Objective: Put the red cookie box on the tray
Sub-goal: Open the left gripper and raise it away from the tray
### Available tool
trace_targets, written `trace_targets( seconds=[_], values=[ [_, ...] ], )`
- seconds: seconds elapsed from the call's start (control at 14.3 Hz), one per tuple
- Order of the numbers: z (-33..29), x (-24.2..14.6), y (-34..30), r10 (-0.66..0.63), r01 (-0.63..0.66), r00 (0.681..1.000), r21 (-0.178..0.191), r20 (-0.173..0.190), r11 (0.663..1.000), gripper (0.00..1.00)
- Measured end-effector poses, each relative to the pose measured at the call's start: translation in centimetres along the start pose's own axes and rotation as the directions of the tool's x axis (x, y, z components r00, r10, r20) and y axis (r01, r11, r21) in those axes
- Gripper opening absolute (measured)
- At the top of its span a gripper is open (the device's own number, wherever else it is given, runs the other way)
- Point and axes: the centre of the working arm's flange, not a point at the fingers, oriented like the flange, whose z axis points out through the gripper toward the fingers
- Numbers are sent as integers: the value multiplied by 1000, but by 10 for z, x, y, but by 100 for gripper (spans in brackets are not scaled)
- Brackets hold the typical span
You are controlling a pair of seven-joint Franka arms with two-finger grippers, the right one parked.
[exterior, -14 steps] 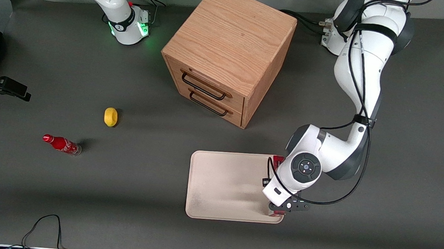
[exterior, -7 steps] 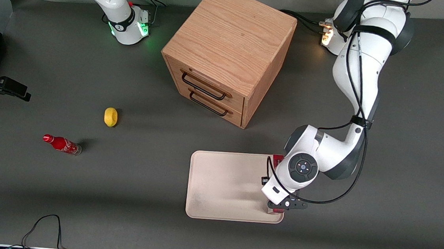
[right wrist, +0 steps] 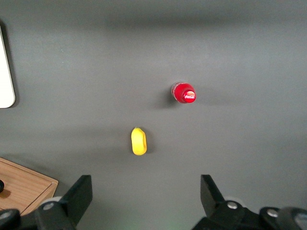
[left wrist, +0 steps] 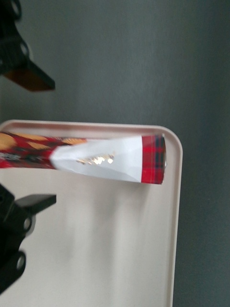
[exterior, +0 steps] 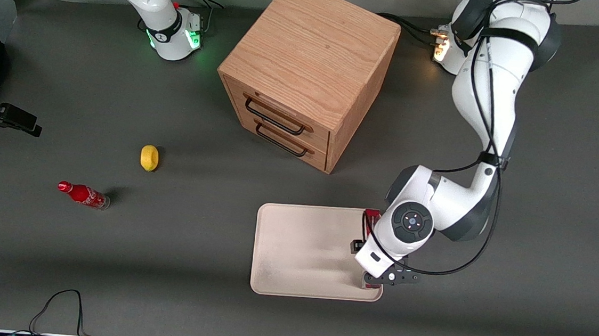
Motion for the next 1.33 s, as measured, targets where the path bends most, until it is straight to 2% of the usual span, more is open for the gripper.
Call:
trace_targets(
  seconds=[0.21,0.49,0.7,0.98,1.19,1.33],
  values=[
    [-68,-9,-6,2,-2,1000,32,11,999,100],
    [-211,-45,-21,-3,4,1000,36,-28,999,100],
    [-288,-82,-34,1,1,999,45,-37,999,100],
    [-337,-106,-68,-11,12,1000,62,-22,998,100],
    [-339,-106,-125,-2,0,1000,68,24,998,100],
    [-336,-108,-167,10,-13,999,69,42,998,100]
  ],
)
